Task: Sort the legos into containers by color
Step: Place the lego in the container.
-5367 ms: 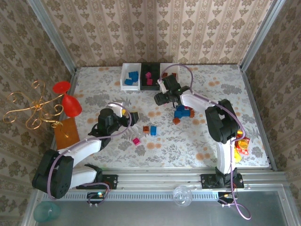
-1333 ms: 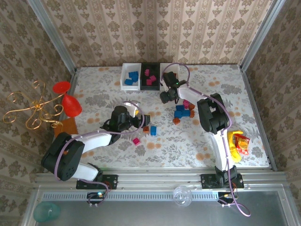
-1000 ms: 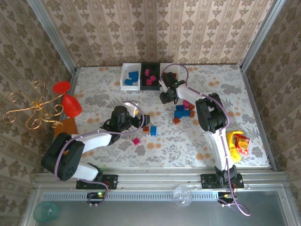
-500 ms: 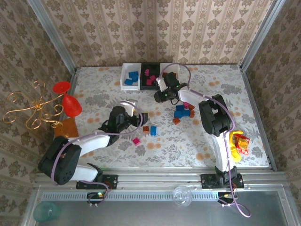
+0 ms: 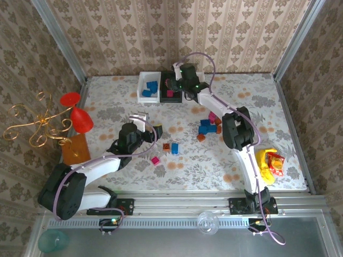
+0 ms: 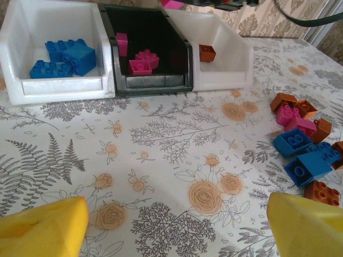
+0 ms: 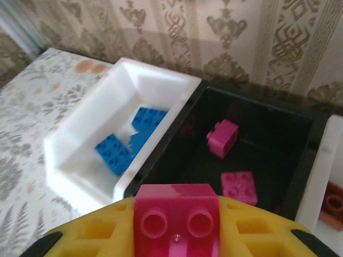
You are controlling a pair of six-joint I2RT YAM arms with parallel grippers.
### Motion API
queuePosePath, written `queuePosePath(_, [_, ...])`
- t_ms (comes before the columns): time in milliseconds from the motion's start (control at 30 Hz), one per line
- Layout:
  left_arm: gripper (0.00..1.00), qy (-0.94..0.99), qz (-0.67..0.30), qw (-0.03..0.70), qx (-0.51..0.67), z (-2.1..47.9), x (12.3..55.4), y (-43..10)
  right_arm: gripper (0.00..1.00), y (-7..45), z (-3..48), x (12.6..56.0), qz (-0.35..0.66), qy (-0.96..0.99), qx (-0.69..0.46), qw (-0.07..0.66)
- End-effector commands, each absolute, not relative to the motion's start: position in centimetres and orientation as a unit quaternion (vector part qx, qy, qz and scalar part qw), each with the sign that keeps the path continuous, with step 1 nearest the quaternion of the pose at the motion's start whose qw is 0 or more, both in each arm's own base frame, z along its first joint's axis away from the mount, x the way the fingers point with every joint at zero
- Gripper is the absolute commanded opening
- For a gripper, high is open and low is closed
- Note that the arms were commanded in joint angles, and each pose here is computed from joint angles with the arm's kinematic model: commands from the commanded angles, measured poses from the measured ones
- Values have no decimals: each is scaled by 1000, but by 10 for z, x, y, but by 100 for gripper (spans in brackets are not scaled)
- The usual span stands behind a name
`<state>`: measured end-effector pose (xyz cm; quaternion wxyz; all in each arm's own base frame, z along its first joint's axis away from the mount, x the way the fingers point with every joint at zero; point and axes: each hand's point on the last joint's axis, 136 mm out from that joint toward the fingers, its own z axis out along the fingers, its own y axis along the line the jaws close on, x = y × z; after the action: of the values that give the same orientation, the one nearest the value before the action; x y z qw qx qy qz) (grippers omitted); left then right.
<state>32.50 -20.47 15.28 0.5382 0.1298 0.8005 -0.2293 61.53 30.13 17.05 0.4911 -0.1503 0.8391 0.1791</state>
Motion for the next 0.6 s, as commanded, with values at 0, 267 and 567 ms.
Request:
queuePosePath(0, [88, 795, -229, 548, 122, 158, 325, -199, 36, 290, 146, 640, 123, 851, -132, 494])
queuePosePath(267, [88, 794, -230, 548, 123, 158, 325, -199, 52, 289, 139, 669, 94, 842, -120, 517])
queuePosePath(567, [88, 795, -237, 544, 128, 157, 324, -202, 63, 299, 182, 638, 143, 839, -153, 503])
